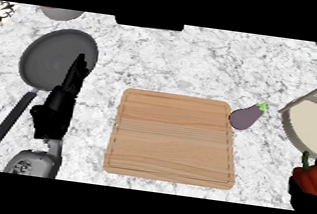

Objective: Pick the bell pepper from the cutting board and place it in the tiered basket

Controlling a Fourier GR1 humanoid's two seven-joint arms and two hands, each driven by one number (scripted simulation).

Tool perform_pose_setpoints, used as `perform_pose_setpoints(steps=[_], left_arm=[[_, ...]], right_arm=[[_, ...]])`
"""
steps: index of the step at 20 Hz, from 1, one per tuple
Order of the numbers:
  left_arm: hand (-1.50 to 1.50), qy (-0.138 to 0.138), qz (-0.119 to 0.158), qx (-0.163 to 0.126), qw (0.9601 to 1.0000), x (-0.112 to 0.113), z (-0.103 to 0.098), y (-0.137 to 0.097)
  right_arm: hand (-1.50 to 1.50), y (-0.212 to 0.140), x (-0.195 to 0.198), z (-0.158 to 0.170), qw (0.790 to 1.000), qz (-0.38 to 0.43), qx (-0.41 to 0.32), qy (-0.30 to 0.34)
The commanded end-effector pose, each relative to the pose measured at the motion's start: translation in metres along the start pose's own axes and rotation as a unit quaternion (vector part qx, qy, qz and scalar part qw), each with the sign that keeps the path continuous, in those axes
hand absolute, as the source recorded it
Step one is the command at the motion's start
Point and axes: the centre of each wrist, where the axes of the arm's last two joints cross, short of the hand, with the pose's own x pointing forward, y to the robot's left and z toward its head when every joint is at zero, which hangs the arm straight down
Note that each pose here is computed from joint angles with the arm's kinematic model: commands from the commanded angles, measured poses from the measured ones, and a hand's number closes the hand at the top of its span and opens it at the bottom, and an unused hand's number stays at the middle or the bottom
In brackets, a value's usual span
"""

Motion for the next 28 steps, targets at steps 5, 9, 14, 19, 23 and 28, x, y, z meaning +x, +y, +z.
perform_pose_setpoints(steps=[5,9,14,19,23,28], left_arm=[[0.0,-0.003,0.0,-0.015,0.9999,-0.008,0.01,-0.014],[0.0,-0.005,-0.003,-0.008,0.9999,0.0,0.004,0.003],[0.0,0.003,0.008,-0.011,0.9999,-0.004,0.0,-0.002],[0.0,-0.009,0.001,-0.006,0.9999,-0.02,-0.007,-0.006],[0.0,-0.008,0.004,-0.003,1.0,0.005,-0.01,-0.017],[0.0,-0.006,0.001,-0.021,0.9998,0.004,0.002,-0.012]], right_arm=[[1.5,-0.094,-0.022,0.026,0.997,-0.046,-0.049,0.036],[1.5,-0.123,-0.027,0.005,0.995,-0.075,-0.052,0.036],[1.5,-0.133,-0.032,-0.023,0.978,-0.203,-0.051,0.022],[1.5,-0.152,-0.034,-0.055,0.98,-0.185,-0.064,0.044],[1.5,-0.153,-0.046,-0.099,0.981,-0.167,-0.075,0.07],[1.5,-0.126,-0.06,-0.113,0.986,-0.136,-0.071,0.065]])
